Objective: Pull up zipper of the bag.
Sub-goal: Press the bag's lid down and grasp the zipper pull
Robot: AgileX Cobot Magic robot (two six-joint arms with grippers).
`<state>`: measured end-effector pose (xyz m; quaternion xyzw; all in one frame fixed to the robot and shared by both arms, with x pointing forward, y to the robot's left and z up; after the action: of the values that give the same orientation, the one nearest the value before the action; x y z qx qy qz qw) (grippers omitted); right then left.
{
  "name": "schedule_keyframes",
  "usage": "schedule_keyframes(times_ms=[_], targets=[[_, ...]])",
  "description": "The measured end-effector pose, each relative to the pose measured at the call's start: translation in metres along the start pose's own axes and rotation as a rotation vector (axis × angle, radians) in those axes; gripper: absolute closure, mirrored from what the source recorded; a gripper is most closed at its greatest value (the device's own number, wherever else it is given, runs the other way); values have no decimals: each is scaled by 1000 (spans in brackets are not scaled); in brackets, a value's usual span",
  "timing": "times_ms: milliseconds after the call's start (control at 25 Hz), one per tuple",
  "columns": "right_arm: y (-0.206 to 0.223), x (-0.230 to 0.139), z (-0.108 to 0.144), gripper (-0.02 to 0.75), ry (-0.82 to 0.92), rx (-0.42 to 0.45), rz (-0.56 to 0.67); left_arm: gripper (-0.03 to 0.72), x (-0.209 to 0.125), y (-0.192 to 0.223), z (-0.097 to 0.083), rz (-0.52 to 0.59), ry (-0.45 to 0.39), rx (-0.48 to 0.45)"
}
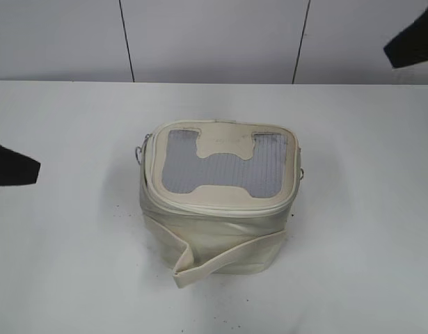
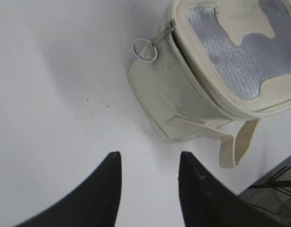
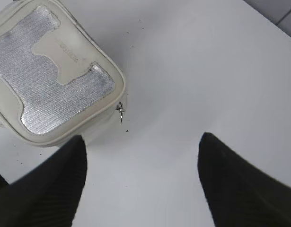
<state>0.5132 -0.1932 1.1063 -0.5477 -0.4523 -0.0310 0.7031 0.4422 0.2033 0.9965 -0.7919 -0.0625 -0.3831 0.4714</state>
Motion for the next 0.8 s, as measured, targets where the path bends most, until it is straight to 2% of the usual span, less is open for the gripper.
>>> schedule_keyframes(times_ms=[160, 360, 480, 600, 800], targets=[[27, 25, -3, 171, -66, 107, 44, 358, 27, 8, 10, 0, 24, -4], [61, 56, -2, 171, -119, 256, 39, 319, 58, 20, 20, 14, 84, -34], [82, 67, 2, 200, -151, 311, 74, 314, 69, 31, 25, 51, 102, -72], [106, 83, 16, 259, -204, 356, 82, 313, 77, 46, 30, 107, 97, -127], [151, 97, 47, 286, -277, 424, 102, 313, 80, 73, 41, 190, 89, -198]])
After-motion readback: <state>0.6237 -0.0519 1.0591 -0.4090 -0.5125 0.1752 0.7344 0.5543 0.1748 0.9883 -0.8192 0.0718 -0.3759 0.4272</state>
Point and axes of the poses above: a point on each arm's last joint axis where the gripper is mounted, y pointing out along that axis toward the gripper, z along the wrist's bending axis when the last joint is at zero, x = y × z, the point moved 6 cm from there along y, pointing out along that axis toward the gripper, and after that the axes turned 7 degrees about y, right-handed, at the moved point
